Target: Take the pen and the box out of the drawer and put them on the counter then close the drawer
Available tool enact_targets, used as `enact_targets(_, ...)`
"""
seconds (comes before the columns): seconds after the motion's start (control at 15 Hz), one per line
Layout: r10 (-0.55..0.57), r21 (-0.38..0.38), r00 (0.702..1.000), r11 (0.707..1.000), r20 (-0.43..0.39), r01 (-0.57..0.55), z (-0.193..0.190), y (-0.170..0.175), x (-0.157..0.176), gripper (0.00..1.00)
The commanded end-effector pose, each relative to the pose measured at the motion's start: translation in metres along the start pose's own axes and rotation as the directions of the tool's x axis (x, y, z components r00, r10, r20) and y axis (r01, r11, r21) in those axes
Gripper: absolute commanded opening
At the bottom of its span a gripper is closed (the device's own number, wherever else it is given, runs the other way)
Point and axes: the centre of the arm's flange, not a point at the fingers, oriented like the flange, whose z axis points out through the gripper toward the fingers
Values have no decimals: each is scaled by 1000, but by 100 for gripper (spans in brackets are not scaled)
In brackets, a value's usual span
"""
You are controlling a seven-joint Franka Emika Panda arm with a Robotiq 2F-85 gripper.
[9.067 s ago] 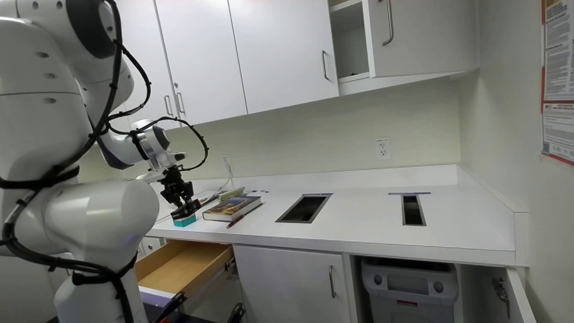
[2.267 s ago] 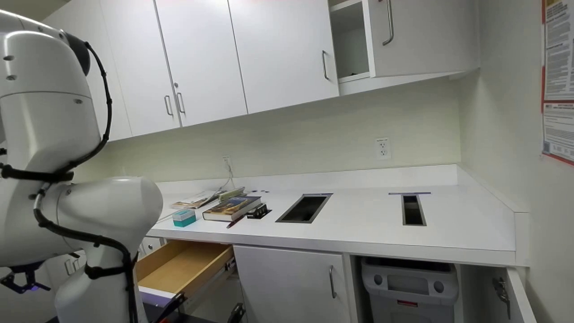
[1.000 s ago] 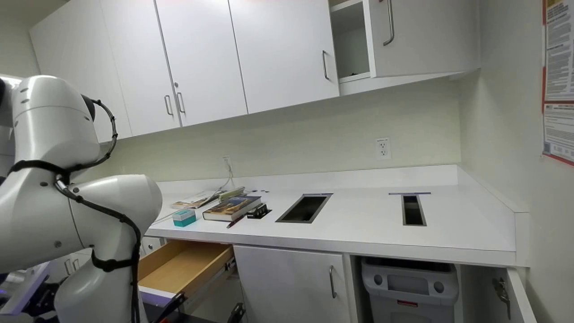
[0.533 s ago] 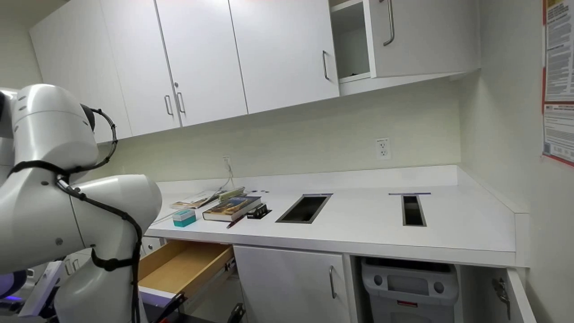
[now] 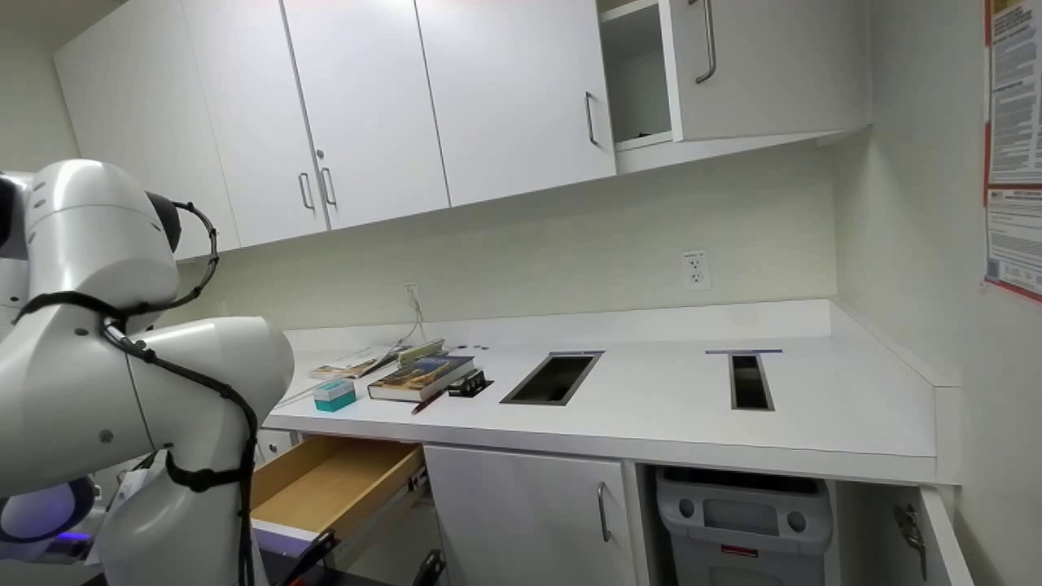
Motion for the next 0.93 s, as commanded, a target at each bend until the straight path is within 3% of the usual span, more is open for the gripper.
enact_targets(0.0, 9, -83, 1000, 997, 8, -8, 41, 11, 3, 0)
enact_targets(0.4, -43, -215, 999, 975, 19, 46, 88, 59, 0, 0)
enact_targets(0.87, -22, -245, 997, 969, 79, 41, 144, 129, -17, 0)
